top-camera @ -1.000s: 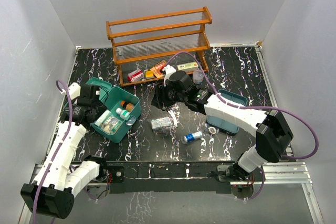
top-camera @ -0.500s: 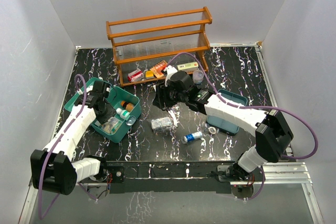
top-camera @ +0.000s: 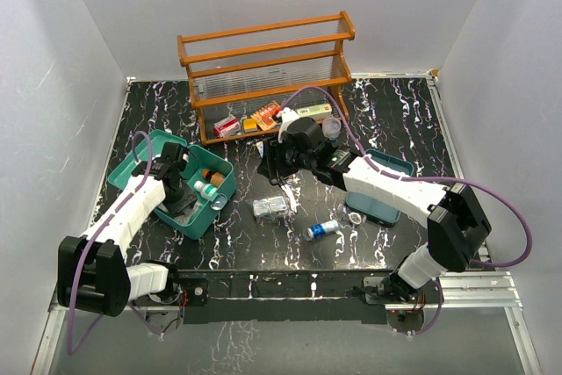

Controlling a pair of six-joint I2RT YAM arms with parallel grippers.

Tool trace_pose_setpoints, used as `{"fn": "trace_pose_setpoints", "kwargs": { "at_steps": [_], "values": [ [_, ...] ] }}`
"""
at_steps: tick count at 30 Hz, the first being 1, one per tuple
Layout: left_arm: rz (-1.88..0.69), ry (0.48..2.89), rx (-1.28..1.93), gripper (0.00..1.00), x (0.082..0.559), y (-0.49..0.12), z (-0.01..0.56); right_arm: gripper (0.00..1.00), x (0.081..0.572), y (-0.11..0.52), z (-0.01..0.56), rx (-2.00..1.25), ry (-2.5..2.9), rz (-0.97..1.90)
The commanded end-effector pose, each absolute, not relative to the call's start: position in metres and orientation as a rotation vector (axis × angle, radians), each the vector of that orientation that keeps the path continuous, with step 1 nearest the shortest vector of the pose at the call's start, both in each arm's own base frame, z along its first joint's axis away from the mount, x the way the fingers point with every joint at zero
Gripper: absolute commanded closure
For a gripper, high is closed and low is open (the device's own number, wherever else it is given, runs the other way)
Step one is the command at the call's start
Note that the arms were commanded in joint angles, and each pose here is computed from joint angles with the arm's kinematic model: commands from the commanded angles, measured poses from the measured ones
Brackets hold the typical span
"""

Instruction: Organize the medicine kit

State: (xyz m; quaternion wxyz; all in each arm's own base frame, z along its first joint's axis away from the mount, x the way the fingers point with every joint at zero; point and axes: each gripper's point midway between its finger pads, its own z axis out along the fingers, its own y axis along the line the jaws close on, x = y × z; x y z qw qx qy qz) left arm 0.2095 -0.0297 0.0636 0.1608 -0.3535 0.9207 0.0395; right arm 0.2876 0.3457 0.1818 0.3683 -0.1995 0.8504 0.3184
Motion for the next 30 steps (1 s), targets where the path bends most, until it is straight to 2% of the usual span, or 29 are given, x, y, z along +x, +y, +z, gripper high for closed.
{"fn": "trace_pose_setpoints", "kwargs": {
  "at_steps": [1, 3, 7, 19, 25, 30],
  "values": [
    [0.129, 2.644, -1.013, 0.61, 0.205, -0.028, 0.054, 0.52, 0.295, 0.347, 0.195, -0.502, 2.133, 0.822],
    [0.134, 2.636, -1.005, 0.57, 0.208, -0.027, 0.055, 0.52, 0.296, 0.347, 0.194, -0.501, 2.135, 0.821],
    [0.134, 2.608, -0.986, 0.56, 0.218, -0.026, 0.067, 0.52, 0.297, 0.347, 0.197, -0.501, 2.129, 0.821],
    [0.059, 2.448, -0.919, 0.51, 0.243, -0.022, 0.157, 0.52, 0.314, 0.322, 0.212, -0.328, 2.089, 0.705],
    [-0.118, 2.314, -0.648, 0.47, 0.278, -0.037, 0.206, 0.52, 0.334, 0.28, 0.21, -0.118, 2.095, 0.517],
    [-0.123, 2.141, -0.432, 0.41, 0.295, -0.034, 0.268, 0.51, 0.343, 0.25, 0.203, 0.0, 2.135, 0.442]
  ]
}}
